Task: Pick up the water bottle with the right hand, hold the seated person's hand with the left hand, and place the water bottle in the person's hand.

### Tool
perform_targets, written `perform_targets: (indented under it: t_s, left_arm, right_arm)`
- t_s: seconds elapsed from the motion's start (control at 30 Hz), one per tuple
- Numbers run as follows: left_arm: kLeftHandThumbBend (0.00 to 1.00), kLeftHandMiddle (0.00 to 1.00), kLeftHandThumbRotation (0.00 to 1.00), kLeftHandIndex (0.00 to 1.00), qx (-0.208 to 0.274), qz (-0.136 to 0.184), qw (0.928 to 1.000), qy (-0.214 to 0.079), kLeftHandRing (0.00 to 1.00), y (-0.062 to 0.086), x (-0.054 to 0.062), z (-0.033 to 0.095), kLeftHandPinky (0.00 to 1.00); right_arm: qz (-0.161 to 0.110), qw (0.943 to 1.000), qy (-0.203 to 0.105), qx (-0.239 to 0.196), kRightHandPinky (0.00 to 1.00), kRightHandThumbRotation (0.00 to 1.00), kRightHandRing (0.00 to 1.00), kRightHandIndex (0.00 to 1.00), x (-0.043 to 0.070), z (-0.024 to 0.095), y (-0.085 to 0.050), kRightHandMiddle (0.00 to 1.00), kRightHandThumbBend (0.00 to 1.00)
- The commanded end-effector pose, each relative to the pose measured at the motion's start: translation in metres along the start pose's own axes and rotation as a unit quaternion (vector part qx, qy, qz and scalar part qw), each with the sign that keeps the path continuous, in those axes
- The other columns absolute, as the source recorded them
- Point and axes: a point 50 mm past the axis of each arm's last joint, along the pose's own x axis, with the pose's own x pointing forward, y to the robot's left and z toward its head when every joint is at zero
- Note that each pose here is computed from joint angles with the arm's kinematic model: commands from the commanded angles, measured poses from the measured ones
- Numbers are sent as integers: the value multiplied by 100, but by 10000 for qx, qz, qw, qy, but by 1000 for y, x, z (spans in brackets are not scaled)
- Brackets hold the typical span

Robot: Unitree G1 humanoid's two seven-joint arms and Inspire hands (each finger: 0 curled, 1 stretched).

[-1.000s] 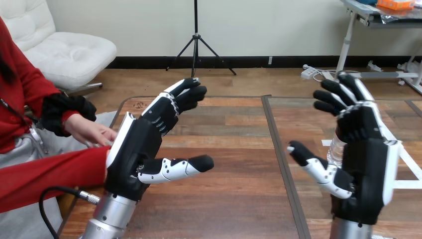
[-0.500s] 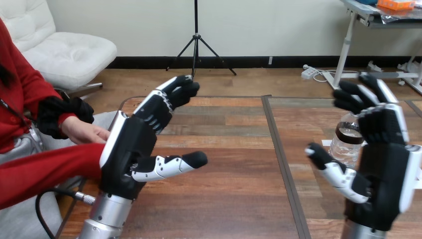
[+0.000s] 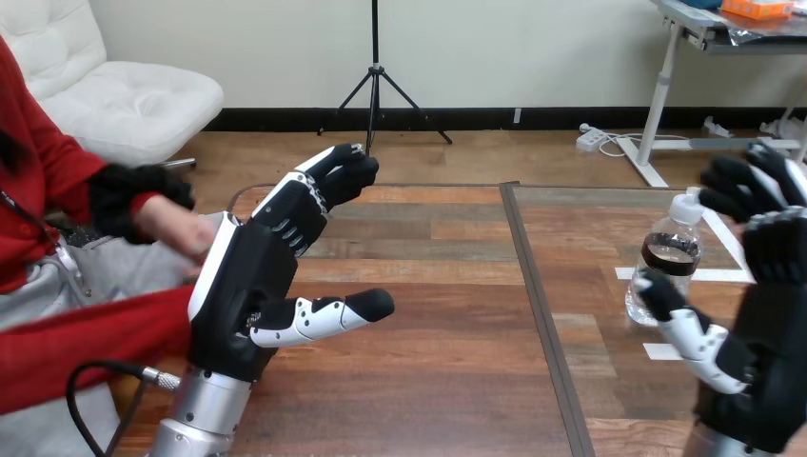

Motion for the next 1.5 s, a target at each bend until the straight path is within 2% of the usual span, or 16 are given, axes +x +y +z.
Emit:
perform_targets:
  t_s: [0.0,0.3,0.6,0.83,1.47]
  left_arm:
    - [100,81,33,81,-5,47,9991,-422,82,3,18,9,84]
    - [100,80,34,81,-9,72,9991,-410,82,3,18,10,84]
    - [100,80,35,80,-18,77,9992,-387,82,4,17,9,84]
    - [100,80,35,80,6,80,9992,-379,82,5,16,10,84]
    - [100,80,37,80,-24,78,9992,-382,82,4,14,10,84]
  right_arm:
    - [-119,9988,-472,47,64,45,70,76,22,3,3,72,100]
    - [-331,9985,-420,-134,65,47,71,76,25,-2,-10,73,100]
    - [-365,9983,-241,-385,68,50,75,78,27,-9,-22,76,100]
    - [-340,9980,92,-533,74,53,80,81,26,-17,-30,81,100]
    - [-289,9929,973,-617,86,49,88,88,25,-43,-43,89,100]
